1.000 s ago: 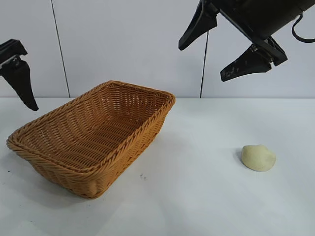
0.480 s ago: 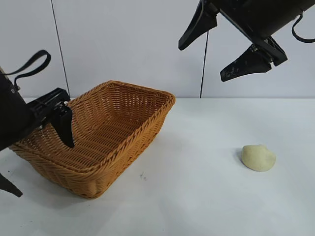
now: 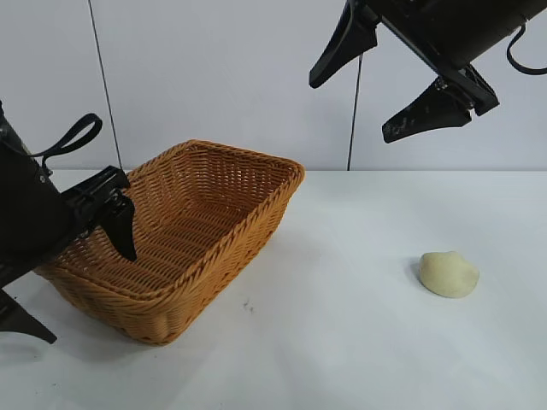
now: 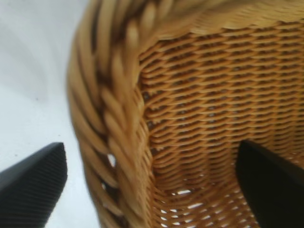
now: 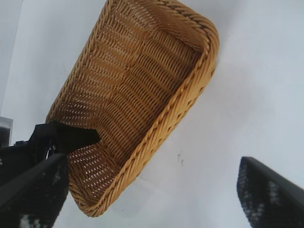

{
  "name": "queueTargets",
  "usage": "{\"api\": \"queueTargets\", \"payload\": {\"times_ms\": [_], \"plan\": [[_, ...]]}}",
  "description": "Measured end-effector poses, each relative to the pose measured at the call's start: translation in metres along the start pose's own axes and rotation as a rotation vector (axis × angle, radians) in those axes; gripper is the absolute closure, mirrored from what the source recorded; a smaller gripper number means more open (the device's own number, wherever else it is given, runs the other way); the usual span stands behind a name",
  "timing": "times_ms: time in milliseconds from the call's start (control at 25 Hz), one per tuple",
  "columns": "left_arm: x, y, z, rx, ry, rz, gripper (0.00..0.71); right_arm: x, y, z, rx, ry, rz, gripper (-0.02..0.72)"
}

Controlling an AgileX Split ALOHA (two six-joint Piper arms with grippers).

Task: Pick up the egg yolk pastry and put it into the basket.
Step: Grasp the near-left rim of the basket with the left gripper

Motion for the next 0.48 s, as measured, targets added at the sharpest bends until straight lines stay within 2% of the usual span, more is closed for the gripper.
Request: {"api": "queueTargets", "payload": {"times_ms": [120,200,360,480], "plan": [[-0.0013,0.0005,0.0000,0.000,0.001,-0.004,0.021,0.0000,0.0000,0.0001,0.000,0.001,0.000,0.018],[-0.0015,0.0006,0.0000,-0.001,0.001,-0.005,0.067,0.0000,0.0000,0.0002,0.000,0.002,0.000,0.018],[-0.0015,0.0006,0.0000,-0.001,0.001,-0.005,0.262,0.0000,0.0000,0.0002,0.000,0.002,0.000,0.018],[-0.0015,0.0011,0.0004,0.001,0.005,-0.010,0.476,0.0000,0.0000,0.0002,0.000,0.002,0.000,0.018]]}}
Point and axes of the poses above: a point on each arm's last joint axis where the gripper is mounted, x pointing back along that axis away from the gripper, y along the wrist's bending axis when the last joint is at zero, z = x × y, the point moved 1 cm from there along -x, pointing out along that axis toward the gripper, and after that the axes turned 3 degrees about -x, right-handed, at the moved point
